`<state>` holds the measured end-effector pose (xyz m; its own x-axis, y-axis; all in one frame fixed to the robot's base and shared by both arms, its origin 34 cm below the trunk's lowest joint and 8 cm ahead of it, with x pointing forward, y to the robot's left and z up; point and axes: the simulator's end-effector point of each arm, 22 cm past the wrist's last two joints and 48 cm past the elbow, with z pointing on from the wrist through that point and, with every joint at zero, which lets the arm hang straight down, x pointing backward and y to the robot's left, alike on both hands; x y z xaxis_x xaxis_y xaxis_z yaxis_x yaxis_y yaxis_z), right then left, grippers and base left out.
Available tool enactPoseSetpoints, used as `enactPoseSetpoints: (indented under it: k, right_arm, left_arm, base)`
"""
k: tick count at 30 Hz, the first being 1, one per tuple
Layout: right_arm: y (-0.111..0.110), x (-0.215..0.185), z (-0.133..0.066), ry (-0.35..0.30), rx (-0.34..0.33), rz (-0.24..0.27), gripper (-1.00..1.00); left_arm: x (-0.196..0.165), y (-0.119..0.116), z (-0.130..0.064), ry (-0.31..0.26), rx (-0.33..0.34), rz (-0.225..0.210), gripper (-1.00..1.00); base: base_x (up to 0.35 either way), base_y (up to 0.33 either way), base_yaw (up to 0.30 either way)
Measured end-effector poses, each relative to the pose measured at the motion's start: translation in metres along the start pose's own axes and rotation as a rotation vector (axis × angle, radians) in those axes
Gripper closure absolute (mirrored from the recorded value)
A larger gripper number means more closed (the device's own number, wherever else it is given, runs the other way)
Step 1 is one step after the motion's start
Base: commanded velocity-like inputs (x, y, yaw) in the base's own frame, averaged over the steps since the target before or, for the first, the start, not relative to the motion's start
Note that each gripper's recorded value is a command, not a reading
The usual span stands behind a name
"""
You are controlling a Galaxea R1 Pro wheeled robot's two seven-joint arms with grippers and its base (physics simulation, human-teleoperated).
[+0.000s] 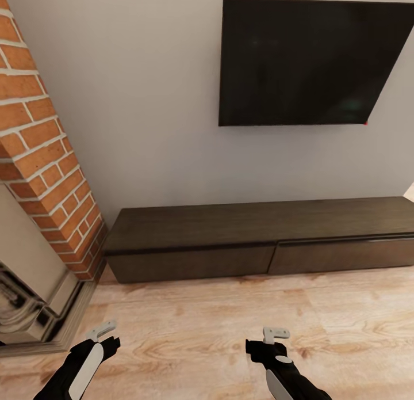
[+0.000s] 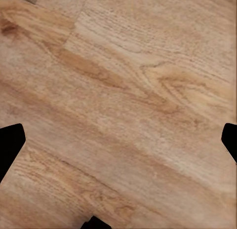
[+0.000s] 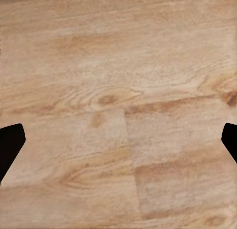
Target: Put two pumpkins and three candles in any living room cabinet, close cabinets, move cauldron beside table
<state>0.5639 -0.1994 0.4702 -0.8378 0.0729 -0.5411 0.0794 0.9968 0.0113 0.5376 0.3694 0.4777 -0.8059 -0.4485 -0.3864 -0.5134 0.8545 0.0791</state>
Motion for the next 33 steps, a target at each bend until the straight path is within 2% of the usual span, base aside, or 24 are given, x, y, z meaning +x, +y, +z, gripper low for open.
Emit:
enactPoseSetpoints:
  k: [12, 18, 23, 29, 30, 31, 33]
  right_arm:
    - [-0.001, -0.003, -0.001, -0.002, 0.004, -0.012, -1.0]
    - [0.0, 0.004, -0.001, 0.026, 0.004, -0.027, -1.0]
    - [0.0, 0.002, -0.001, 0.021, 0.001, -0.027, -1.0]
    - [0.0, 0.002, -0.001, 0.019, 0.002, -0.026, -1.0]
    - [-0.002, 0.004, 0.0, 0.022, 0.003, -0.015, -1.0]
    - [-0.003, 0.004, 0.0, 0.022, 0.003, -0.01, -1.0]
    - [-0.003, 0.004, 0.0, 0.021, 0.002, -0.006, -1.0]
  left_arm:
    - [0.0, -0.001, 0.0, 0.0, 0.0, 0.007, -1.0]
    - [0.001, -0.002, 0.0, 0.002, 0.002, 0.006, -1.0]
    - [0.002, -0.004, 0.0, 0.005, 0.007, 0.005, -1.0]
    - [0.005, -0.022, -0.004, 0.001, 0.035, 0.043, -1.0]
    - [-0.014, -0.035, -0.016, -0.036, 0.07, 0.04, -1.0]
    - [-0.022, -0.042, -0.024, -0.034, 0.094, 0.047, -1.0]
    - [-0.032, -0.059, -0.045, 0.004, 0.153, 0.079, -1.0]
  base:
    - [0.183, 0.0, 0.0]
    - [0.036, 0.0, 0.0]
    - [0.003, 0.0, 0.0]
    - [0.0, 0.0, 0.0]
    - [0.0, 0.0, 0.0]
    - [0.0, 0.0, 0.0]
    - [0.0, 0.0, 0.0]
